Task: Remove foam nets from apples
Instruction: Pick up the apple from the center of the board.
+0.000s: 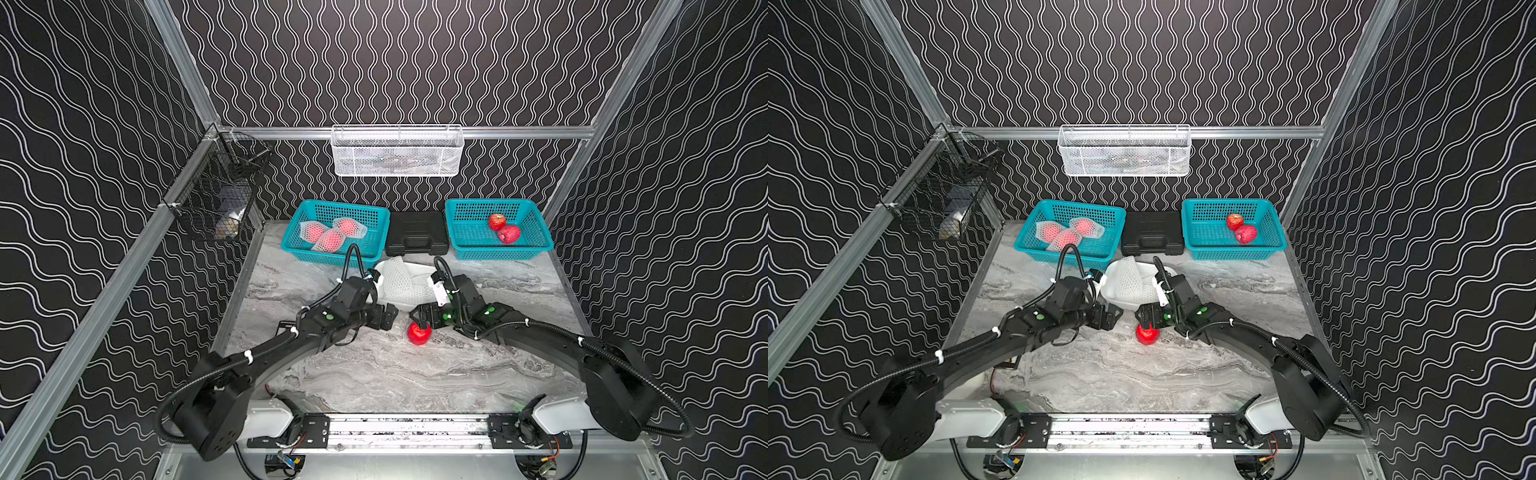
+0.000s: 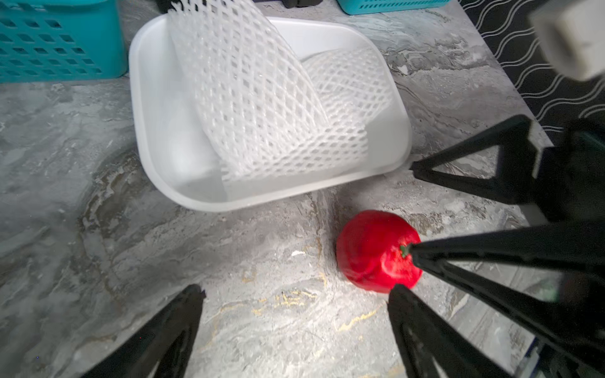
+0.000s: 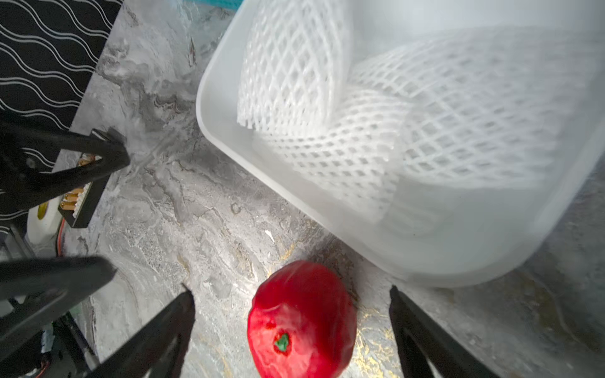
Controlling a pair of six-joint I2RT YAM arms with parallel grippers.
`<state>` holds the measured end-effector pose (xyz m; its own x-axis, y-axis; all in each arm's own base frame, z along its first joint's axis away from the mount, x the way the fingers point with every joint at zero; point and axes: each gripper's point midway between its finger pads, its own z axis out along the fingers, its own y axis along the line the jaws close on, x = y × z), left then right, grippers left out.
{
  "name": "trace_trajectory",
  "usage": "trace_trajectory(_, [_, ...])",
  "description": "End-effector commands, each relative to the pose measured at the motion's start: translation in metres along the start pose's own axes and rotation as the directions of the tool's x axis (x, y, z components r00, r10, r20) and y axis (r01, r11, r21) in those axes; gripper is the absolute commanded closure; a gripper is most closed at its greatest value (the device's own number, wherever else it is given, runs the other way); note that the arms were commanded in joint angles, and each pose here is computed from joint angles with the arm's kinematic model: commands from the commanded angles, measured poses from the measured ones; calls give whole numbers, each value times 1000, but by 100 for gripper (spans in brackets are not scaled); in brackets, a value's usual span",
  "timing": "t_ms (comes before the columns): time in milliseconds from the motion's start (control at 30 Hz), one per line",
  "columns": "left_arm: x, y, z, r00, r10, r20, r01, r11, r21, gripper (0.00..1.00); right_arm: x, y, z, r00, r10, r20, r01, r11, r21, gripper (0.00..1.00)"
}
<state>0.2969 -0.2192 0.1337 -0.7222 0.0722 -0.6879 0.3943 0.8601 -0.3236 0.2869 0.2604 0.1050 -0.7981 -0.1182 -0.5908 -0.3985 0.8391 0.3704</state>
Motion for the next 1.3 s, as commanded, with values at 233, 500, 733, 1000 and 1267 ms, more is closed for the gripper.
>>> trace_trajectory(233, [39,-10,-10,999,32,-25,-31,999,37,5,29,-11,13,996,37,-87,-29,995,94,6])
trace_trajectory(500, [47,-3,1,998,52,-41,-51,999,16,4,45,-8,31,987,12,-157,10,990,140,3])
trace_trajectory(733, [54,-17,2,996,86,-13,-84,989,118,3,63,-15,45,976,6,-218,33,984,177,18])
trace_trajectory(1000, [57,-36,-11,991,110,76,-126,960,252,1,43,11,30,992,-31,-122,34,999,24,57])
trace_trajectory(1267, [43,-53,9,975,127,180,-183,922,340,10,-41,19,-40,985,31,167,8,975,-224,62])
